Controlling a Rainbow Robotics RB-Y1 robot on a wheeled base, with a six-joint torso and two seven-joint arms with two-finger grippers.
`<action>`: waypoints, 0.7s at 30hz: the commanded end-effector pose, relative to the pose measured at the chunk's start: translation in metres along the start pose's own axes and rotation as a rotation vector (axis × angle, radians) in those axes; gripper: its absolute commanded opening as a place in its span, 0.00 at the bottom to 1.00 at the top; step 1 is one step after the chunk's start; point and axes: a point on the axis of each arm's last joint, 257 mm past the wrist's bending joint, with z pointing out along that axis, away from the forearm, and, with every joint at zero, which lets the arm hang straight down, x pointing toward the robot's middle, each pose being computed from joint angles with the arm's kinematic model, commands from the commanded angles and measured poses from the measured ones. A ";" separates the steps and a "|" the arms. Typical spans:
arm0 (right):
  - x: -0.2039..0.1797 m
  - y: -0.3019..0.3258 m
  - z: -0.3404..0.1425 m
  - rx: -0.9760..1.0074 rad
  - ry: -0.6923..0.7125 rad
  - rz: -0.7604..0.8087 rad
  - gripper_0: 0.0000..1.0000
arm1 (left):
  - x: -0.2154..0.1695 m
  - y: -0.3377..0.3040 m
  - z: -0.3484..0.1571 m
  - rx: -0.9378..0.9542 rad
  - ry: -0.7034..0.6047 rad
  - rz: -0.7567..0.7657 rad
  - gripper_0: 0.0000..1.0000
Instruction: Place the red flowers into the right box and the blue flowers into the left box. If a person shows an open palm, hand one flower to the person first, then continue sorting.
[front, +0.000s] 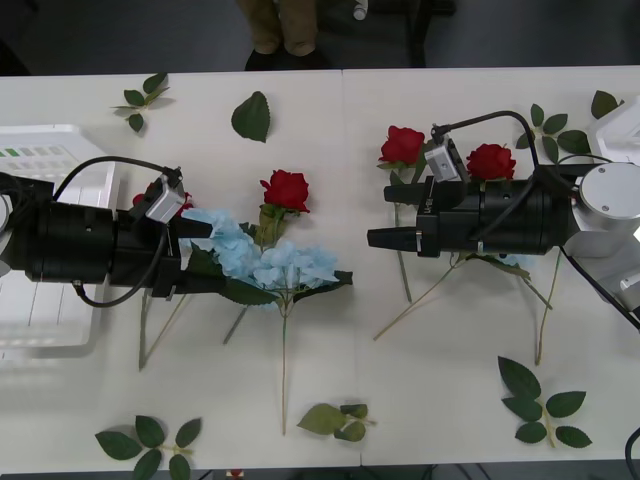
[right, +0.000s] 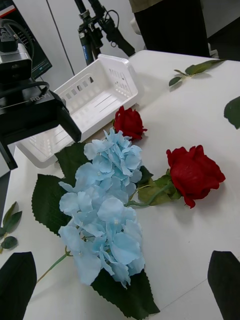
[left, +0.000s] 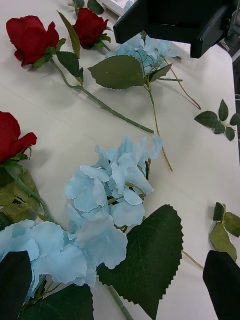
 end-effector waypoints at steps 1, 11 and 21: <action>-0.021 0.008 0.007 -0.015 -0.032 -0.060 1.00 | 0.019 -0.007 0.025 0.070 0.013 -0.014 1.00; -0.021 0.008 0.007 -0.015 -0.032 -0.060 1.00 | 0.019 -0.007 0.025 0.070 0.013 -0.014 1.00; -0.021 0.008 0.007 -0.015 -0.032 -0.060 1.00 | 0.019 -0.007 0.025 0.070 0.013 -0.014 1.00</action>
